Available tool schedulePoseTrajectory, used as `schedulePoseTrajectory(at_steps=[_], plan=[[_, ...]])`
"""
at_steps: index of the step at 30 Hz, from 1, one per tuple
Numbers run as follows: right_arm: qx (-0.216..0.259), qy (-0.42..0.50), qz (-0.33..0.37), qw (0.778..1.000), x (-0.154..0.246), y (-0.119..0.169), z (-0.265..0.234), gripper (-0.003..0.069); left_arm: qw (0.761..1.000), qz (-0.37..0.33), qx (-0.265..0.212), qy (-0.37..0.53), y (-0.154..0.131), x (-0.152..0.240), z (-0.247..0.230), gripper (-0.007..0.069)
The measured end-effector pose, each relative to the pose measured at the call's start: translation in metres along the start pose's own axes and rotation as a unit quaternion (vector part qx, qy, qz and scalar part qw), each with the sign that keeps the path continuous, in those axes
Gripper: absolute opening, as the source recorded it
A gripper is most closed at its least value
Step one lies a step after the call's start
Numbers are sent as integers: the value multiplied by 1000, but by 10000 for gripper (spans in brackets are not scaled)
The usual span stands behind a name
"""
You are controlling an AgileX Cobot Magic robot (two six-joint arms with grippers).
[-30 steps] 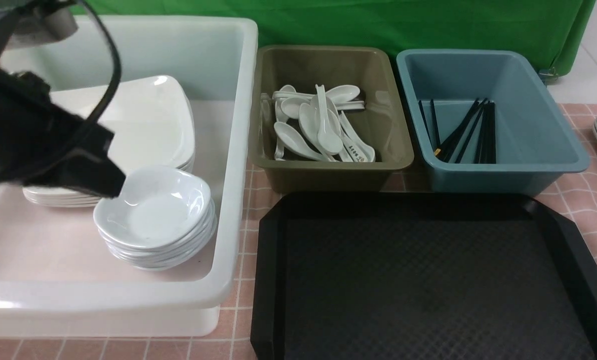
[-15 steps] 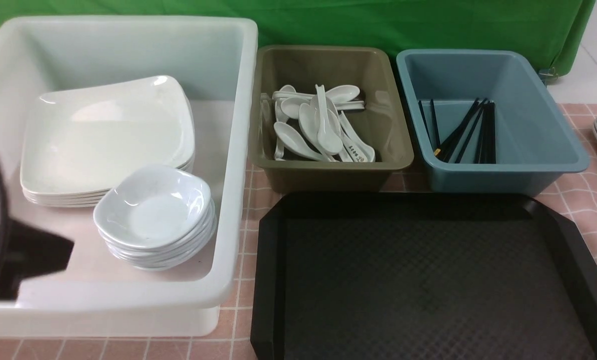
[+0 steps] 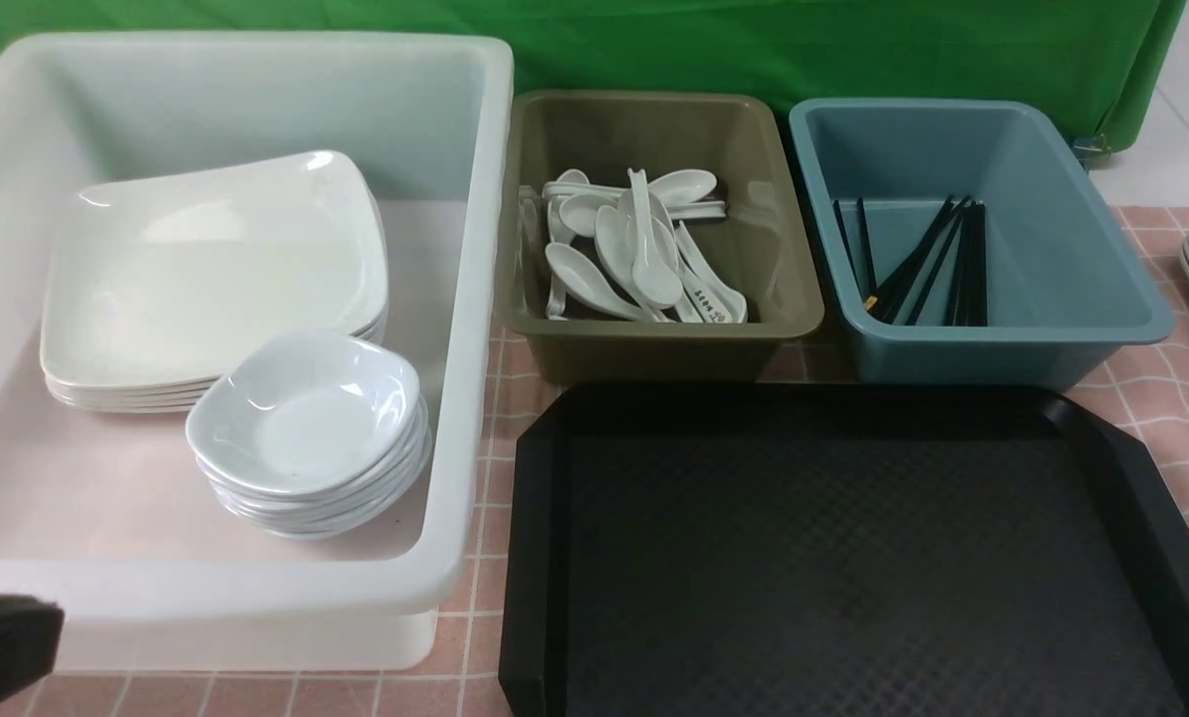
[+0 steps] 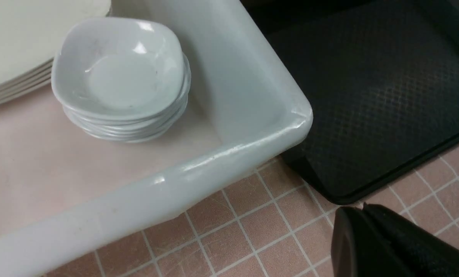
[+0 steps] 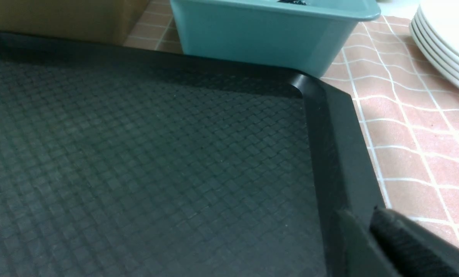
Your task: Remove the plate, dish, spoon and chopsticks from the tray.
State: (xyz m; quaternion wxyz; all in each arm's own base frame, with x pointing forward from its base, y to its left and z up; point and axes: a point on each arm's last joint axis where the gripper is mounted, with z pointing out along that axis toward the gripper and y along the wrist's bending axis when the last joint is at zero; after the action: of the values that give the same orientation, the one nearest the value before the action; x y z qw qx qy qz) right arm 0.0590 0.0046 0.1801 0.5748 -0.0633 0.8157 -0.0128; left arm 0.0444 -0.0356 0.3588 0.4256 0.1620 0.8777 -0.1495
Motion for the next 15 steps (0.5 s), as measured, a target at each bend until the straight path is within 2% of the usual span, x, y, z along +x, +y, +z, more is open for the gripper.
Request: schedulePoseTrajectory(at_steps=[7, 15], plan=[[0, 0, 1, 1000, 0, 0, 0, 165, 994, 7, -21, -105, -5, 20, -10, -2], [0, 0, 1, 1000, 0, 0, 0, 185, 953, -40, -69, -293, 14, 17, 7, -2]])
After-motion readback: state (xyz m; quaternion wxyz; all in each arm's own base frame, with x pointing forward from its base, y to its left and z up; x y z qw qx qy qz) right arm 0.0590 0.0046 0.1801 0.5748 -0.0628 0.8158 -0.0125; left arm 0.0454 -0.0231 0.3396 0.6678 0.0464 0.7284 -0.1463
